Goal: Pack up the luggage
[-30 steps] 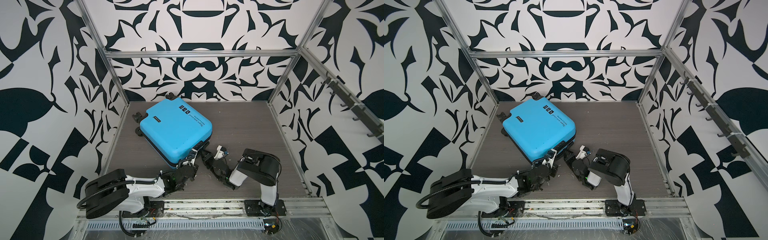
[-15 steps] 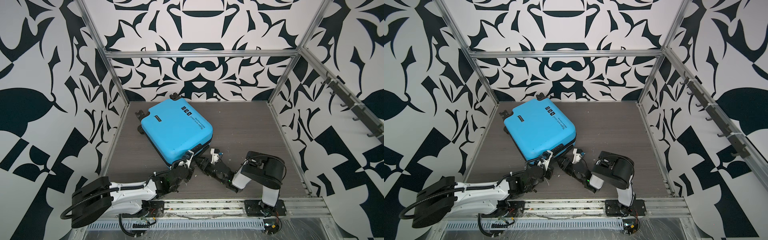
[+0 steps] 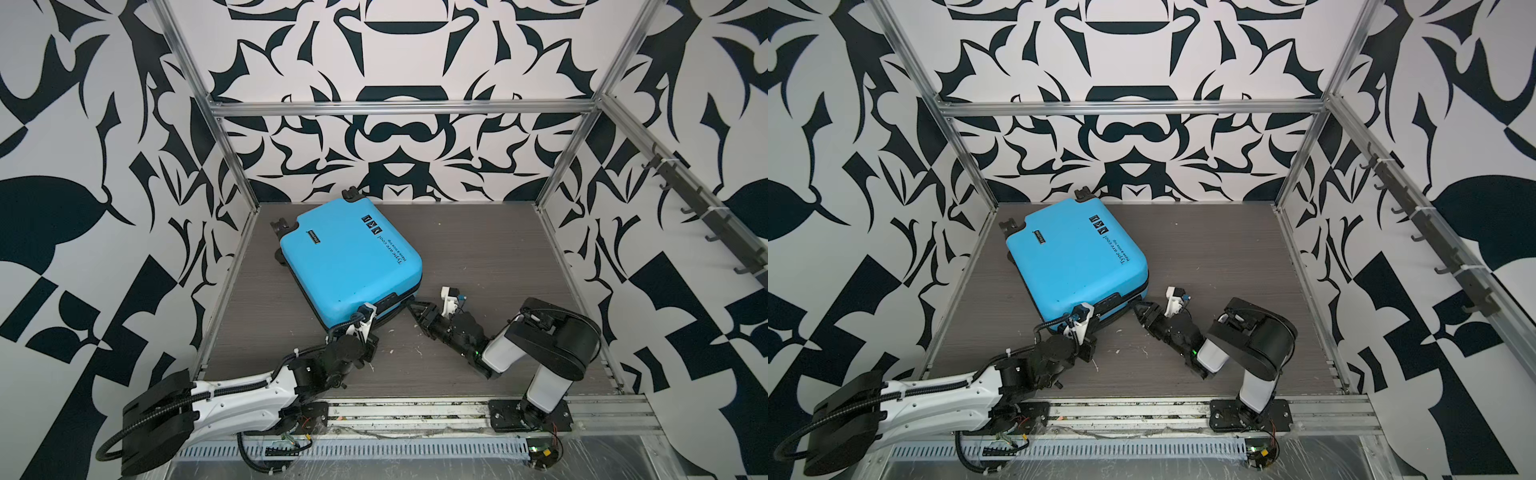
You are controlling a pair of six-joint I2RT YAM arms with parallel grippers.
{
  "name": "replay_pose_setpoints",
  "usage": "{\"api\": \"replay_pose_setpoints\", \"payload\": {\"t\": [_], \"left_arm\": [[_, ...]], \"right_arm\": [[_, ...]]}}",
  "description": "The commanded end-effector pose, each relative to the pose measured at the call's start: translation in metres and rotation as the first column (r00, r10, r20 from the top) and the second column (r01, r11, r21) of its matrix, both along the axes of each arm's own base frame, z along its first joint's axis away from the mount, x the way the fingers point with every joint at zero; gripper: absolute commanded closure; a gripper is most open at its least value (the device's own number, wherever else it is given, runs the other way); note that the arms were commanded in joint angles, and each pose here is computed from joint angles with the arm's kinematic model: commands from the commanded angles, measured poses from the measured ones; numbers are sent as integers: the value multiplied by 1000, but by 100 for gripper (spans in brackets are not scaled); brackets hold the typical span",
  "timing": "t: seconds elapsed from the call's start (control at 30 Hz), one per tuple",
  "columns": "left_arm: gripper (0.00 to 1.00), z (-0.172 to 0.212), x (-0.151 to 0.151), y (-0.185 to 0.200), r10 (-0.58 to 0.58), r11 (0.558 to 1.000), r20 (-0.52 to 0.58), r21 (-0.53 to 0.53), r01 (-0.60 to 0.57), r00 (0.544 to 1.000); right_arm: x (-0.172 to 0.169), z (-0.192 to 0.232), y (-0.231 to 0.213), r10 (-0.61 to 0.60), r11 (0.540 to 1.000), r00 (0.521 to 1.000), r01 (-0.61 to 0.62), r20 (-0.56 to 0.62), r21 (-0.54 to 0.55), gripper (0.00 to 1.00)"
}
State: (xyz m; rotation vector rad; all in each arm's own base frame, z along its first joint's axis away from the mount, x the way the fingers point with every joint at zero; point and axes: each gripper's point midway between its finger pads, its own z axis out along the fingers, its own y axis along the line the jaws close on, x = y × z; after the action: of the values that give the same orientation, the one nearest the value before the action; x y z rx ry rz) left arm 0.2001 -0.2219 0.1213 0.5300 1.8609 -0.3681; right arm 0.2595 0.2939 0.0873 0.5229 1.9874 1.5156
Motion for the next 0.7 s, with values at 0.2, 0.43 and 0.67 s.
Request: {"api": "replay_pose_setpoints", "payload": {"t": [0.2,0.43,0.67], "left_arm": [[100,43,7,-3,45,983,58,-178,-34,997],[100,44,8,-7,39,983,62,-180,-27,997],[100,44,8,-8,33,983,59,-180,-22,998]], "right_arm": [[6,27,39,76,994,995,-81,57,79,44],[0,12,52,80,994,997,-81,21,68,48],[3,6,57,68,995,998,-68,8,68,59]]}}
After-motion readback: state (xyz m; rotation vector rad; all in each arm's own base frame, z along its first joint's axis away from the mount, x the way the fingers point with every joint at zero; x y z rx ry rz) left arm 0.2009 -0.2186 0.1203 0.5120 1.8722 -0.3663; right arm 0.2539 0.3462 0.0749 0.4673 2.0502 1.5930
